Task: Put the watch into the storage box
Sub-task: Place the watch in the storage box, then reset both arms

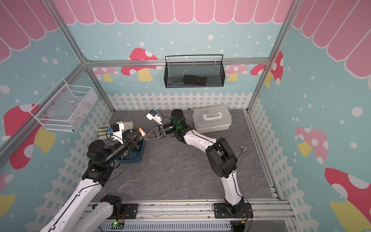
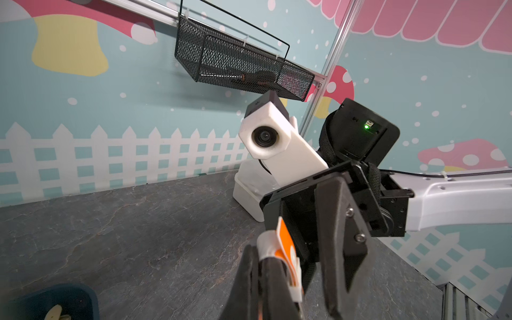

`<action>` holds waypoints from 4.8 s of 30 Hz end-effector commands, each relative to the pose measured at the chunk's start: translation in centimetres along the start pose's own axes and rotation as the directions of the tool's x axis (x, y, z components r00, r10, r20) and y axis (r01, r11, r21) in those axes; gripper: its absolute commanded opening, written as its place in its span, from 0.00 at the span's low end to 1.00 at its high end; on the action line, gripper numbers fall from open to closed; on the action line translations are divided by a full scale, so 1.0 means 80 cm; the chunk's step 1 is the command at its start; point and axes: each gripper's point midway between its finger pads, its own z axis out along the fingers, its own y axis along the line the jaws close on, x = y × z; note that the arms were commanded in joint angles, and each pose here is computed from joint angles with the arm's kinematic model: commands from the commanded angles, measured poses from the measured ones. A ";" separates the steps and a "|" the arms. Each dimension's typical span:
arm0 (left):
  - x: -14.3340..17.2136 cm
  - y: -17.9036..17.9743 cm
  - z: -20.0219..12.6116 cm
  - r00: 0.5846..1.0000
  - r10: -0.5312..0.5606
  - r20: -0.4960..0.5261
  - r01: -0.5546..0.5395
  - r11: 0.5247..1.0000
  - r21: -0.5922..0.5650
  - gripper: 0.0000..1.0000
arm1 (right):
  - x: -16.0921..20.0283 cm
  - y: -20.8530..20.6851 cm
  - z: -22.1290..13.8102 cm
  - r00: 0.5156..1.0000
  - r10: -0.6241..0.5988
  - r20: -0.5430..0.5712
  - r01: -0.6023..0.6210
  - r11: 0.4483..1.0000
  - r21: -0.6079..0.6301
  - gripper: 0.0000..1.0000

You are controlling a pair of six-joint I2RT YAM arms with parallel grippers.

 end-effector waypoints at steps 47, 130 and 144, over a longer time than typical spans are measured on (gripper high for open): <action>-0.028 -0.013 -0.018 0.996 0.066 0.065 -0.063 0.997 -0.044 0.00 | 0.027 -0.057 0.001 0.997 0.060 0.038 -0.062 0.997 0.048 0.38; 0.104 0.303 -0.072 0.991 0.005 -0.132 -0.113 0.538 -0.835 0.53 | 0.241 -0.108 -0.541 0.982 -0.185 -0.038 -0.063 -0.513 0.856 1.00; 0.150 0.302 -0.084 0.993 -0.026 -0.119 -0.083 0.573 -0.815 0.52 | 0.284 -0.115 -0.559 0.955 -0.281 -0.095 -0.094 -0.591 0.801 0.99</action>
